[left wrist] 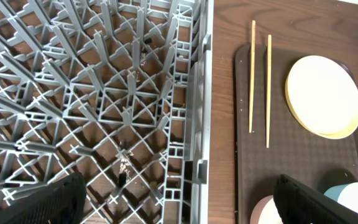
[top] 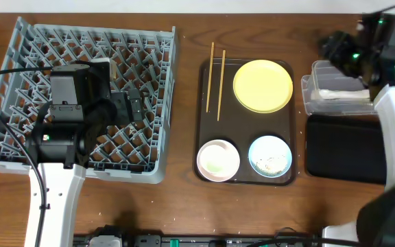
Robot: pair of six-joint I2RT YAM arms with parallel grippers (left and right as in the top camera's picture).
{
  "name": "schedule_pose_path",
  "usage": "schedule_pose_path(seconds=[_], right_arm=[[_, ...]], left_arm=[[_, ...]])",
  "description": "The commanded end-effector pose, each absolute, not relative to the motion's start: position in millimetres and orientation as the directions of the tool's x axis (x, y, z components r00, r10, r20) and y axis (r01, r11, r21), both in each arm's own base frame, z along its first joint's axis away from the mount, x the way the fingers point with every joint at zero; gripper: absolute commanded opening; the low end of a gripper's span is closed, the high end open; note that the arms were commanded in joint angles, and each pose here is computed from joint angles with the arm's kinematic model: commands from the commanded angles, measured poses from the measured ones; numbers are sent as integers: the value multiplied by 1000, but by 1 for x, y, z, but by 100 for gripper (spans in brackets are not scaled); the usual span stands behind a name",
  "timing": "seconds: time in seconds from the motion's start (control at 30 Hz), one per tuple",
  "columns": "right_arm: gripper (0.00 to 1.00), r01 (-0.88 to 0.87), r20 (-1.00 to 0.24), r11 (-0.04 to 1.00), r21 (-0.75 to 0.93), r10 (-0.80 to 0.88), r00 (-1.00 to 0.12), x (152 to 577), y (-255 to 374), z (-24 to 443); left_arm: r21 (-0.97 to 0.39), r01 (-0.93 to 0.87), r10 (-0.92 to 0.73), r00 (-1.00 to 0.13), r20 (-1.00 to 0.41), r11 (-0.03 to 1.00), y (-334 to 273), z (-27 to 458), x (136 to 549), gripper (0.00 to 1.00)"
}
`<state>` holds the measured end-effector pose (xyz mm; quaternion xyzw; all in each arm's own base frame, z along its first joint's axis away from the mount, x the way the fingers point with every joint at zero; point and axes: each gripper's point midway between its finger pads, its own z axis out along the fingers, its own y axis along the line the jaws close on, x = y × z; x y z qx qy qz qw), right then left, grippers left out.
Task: Sort waste into correct bins and load items into the dishwasher
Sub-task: 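Grasp the pink-white cup with the right gripper and lift it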
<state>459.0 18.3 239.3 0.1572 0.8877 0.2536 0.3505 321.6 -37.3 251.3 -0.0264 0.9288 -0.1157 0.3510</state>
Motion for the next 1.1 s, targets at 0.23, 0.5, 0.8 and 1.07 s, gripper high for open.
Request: schedule_pose_path(seconds=[0.23, 0.5, 0.8, 1.07], right_arm=[[51, -306, -437, 858, 414, -108, -893, 374, 163, 194], [51, -480, -315, 809, 341, -382, -869, 314, 218, 163], [47, -536, -141, 811, 233, -517, -844, 262, 219, 126], [45, -553, -75, 770, 318, -561, -824, 223, 229, 76]], left_arm=[[-339, 103, -132, -786, -604, 935, -60, 254, 312, 98], [-360, 111, -130, -802, -582, 926, -64, 252, 306, 98], [-333, 51, -172, -778, -605, 942, -53, 261, 299, 96], [-377, -20, -266, -745, -612, 926, -45, 273, 293, 96]])
